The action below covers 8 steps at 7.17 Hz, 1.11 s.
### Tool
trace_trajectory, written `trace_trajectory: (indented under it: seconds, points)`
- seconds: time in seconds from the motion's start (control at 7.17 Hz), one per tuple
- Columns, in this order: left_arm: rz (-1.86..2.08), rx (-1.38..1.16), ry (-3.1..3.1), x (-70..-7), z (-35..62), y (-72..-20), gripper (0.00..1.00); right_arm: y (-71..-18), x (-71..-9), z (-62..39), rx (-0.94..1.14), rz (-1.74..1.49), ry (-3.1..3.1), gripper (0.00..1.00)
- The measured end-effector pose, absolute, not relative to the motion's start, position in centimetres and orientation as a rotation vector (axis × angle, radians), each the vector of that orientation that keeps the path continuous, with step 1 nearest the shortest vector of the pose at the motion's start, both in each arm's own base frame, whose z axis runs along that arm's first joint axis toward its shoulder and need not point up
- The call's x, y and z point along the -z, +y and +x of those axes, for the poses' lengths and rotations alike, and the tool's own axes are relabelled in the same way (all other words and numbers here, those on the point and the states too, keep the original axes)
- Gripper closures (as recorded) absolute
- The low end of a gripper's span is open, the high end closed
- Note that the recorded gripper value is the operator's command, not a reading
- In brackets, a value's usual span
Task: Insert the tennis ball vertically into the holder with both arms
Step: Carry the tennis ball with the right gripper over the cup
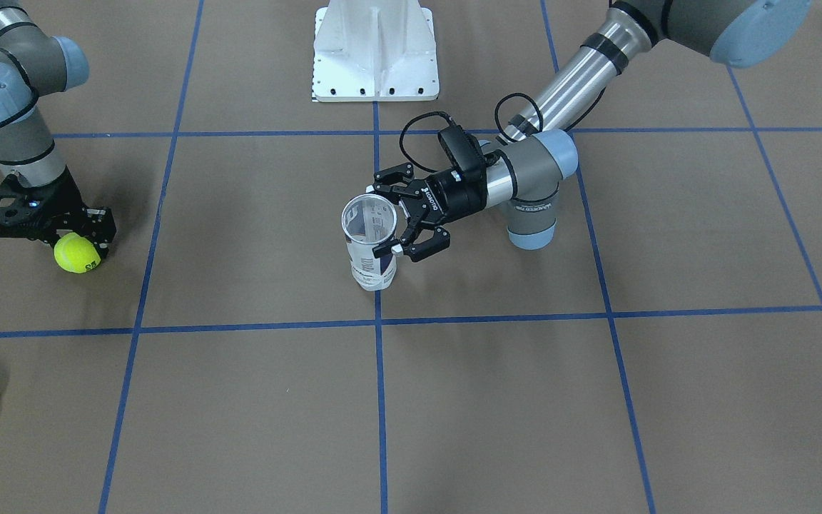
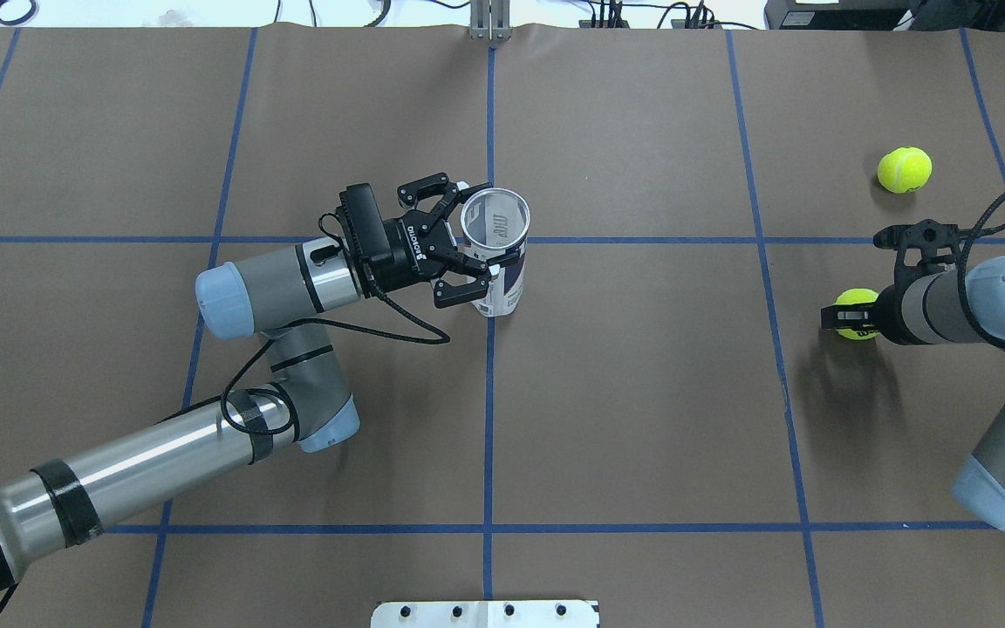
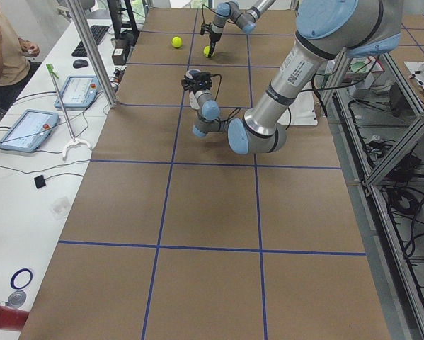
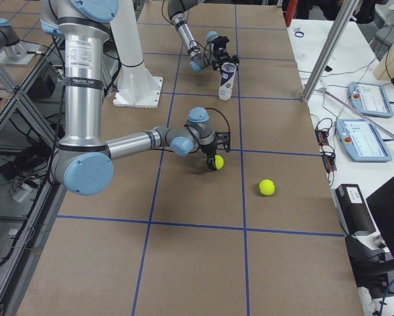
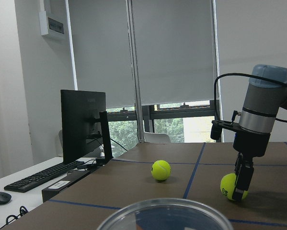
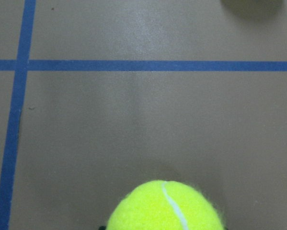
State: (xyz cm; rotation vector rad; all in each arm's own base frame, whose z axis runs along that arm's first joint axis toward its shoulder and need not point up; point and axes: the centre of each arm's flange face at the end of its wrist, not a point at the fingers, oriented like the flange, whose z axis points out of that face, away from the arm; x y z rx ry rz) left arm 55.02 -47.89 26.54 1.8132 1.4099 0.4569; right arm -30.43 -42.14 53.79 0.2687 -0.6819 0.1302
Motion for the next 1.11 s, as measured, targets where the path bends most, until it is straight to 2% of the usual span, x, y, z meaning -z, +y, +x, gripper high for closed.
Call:
trace_trajectory:
  seconds: [0.56,0.84,1.11]
  points:
    - [1.808,-0.458,1.406,-27.0,54.9,-47.8,0.07,-45.0,-45.8,-31.8,-0.178,0.332,-0.816,1.00]
    - [1.809,-0.459,1.406,-27.1,54.9,-47.8,0.07,-47.2,-37.7,-32.8,-0.231,0.298,-0.896,1.00]
    - [1.809,-0.459,1.406,-27.1,54.9,-47.8,0.07,-48.3,-26.4,-33.9,-0.298,0.234,-0.907,1.00]
